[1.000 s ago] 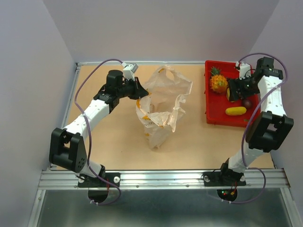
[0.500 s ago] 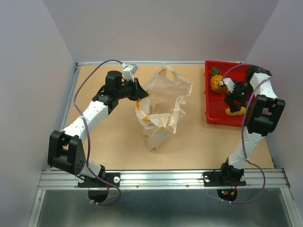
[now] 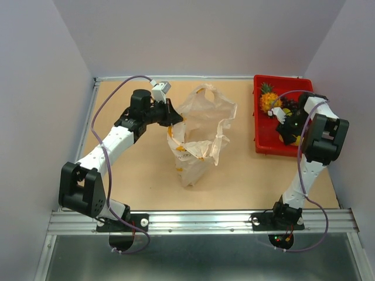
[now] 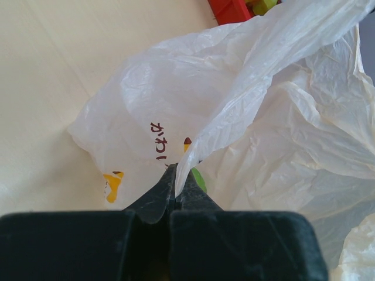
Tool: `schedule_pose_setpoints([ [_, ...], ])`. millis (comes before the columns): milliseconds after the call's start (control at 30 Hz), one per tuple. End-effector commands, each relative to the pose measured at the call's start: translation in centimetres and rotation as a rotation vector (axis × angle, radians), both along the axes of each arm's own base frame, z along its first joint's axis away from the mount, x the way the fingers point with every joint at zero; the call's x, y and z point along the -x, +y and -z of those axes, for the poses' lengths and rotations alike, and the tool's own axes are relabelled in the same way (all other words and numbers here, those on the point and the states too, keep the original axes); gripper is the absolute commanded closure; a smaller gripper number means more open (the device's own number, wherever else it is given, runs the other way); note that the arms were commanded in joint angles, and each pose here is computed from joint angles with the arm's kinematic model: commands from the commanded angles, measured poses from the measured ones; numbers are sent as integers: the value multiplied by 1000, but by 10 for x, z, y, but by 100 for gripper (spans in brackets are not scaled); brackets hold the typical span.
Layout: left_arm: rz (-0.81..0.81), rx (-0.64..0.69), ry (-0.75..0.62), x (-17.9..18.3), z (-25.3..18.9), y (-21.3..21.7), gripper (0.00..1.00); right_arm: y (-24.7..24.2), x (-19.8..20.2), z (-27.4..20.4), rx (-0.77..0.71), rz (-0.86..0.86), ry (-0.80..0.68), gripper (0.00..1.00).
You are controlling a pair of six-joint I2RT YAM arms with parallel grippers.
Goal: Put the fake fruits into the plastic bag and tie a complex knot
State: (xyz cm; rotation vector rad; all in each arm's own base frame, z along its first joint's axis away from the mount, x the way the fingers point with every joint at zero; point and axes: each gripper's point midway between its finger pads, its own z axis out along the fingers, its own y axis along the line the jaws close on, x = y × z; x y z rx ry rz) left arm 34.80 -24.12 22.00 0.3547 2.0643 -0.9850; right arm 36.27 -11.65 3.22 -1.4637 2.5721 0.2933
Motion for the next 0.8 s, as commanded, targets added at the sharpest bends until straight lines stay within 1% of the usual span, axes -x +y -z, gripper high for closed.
schedule_pose_setpoints([
  [0, 11, 22, -58, 6, -17, 2, 100, -2, -15, -13, 1, 63, -59, 51],
  [67, 8, 22, -61, 7, -18, 3, 100, -1, -28, -36, -7, 78, -123, 63],
  [100, 8, 25, -62, 7, -19, 2, 100, 0, -31, -46, -13, 87, -145, 77],
  [133, 6, 27, -63, 6, -19, 3, 100, 2, -34, -57, -23, 117, -168, 85],
  [167, 10, 30, -65, 7, -20, 2, 100, 6, -44, -85, -51, 160, -230, 91],
  [200, 9, 31, -66, 7, -20, 3, 100, 11, -47, -100, -76, 174, -252, 92],
  [233, 9, 34, -68, 7, -22, 2, 100, 24, -51, -122, -149, 175, -289, 93],
  [267, 11, 35, -71, 7, -23, 2, 100, 31, -55, -157, -184, 184, -336, 94],
  [300, 7, 40, -69, 6, -24, 2, 100, 41, -58, -182, -237, 243, -361, 94],
  [333, 6, 43, -69, 6, -25, 2, 100, 52, -60, -204, -287, 259, -389, 94],
  [367, 8, 45, -71, 7, -25, 1, 100, 71, -60, -226, -377, 274, -409, 95],
  [400, 8, 47, -75, 6, -27, 1, 100, 92, -59, -265, -442, 307, -458, 96],
  [433, 6, 46, -74, 5, -26, 1, 100, 126, -55, -283, -531, 255, -461, 96],
  [467, 5, 47, -75, 5, -27, 1, 100, 146, -51, -302, -567, 221, -488, 97],
  [500, 7, 46, -75, 5, -27, 1, 100, 166, -41, -319, -620, 236, -482, 98],
  [533, 8, 44, -72, 5, -26, 0, 100, 189, -34, -335, -697, 214, -474, 98],
  [567, 13, 47, -73, 4, -28, -1, 100, 218, -36, -346, -788, 233, -450, 99],
  [600, 17, 47, -69, 4, -27, -1, 100, 230, -36, -369, -821, 152, -537, 99],
  [633, 17, 47, -64, 3, -26, -1, 100, 248, -23, -379, -899, 209, -481, 99],
  [667, 17, 51, -63, 2, -27, -2, 100, 280, -20, -397, -962, 118, -512, 99],
  [733, 20, 53, -60, 0, -28, -4, 100, 312, -8, -405, -1017, 98, -469, 99],
  [767, 13, 53, -68, -2, -30, -3, 100, 339, 0, -411, -1049, 41, -463, 98],
])
